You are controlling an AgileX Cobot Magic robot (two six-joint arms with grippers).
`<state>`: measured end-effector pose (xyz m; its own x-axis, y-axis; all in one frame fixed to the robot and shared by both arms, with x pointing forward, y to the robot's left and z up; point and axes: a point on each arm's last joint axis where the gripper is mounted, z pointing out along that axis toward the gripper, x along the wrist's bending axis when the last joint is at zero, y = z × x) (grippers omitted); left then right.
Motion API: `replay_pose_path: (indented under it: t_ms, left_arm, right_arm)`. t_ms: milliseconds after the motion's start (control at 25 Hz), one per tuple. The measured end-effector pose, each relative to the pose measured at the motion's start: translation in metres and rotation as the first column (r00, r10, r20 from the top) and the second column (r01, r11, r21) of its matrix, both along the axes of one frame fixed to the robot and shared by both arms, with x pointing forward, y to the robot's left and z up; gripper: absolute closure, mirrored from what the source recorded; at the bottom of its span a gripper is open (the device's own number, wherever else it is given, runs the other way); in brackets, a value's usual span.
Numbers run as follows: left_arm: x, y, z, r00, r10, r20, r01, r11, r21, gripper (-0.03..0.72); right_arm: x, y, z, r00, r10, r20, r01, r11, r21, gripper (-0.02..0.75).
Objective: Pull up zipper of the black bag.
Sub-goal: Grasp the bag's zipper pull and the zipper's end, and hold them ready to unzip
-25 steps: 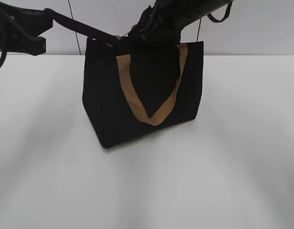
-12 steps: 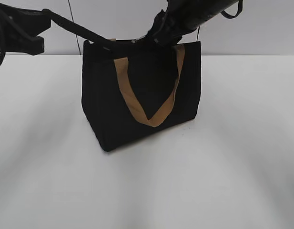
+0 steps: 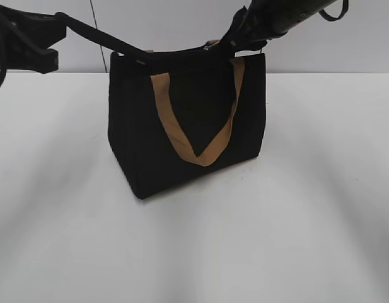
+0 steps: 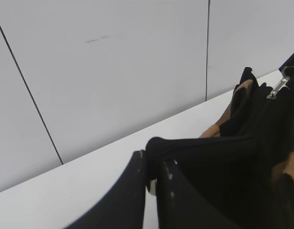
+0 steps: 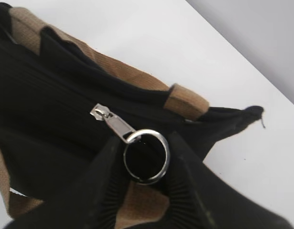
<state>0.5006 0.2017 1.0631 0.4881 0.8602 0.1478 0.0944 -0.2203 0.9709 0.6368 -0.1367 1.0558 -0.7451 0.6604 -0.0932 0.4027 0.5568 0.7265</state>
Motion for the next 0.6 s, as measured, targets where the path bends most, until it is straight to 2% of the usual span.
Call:
replay_pose_path:
  t_ms: [600]
  left_arm:
    - [0.000, 0.000, 0.000, 1.000, 0.000, 0.000, 0.000, 1.000, 0.000, 0.668]
  right_arm:
    - [0.010, -0.030, -0.001, 0.995, -0.089, -0.032, 0.090, 0.996, 0.013, 0.519]
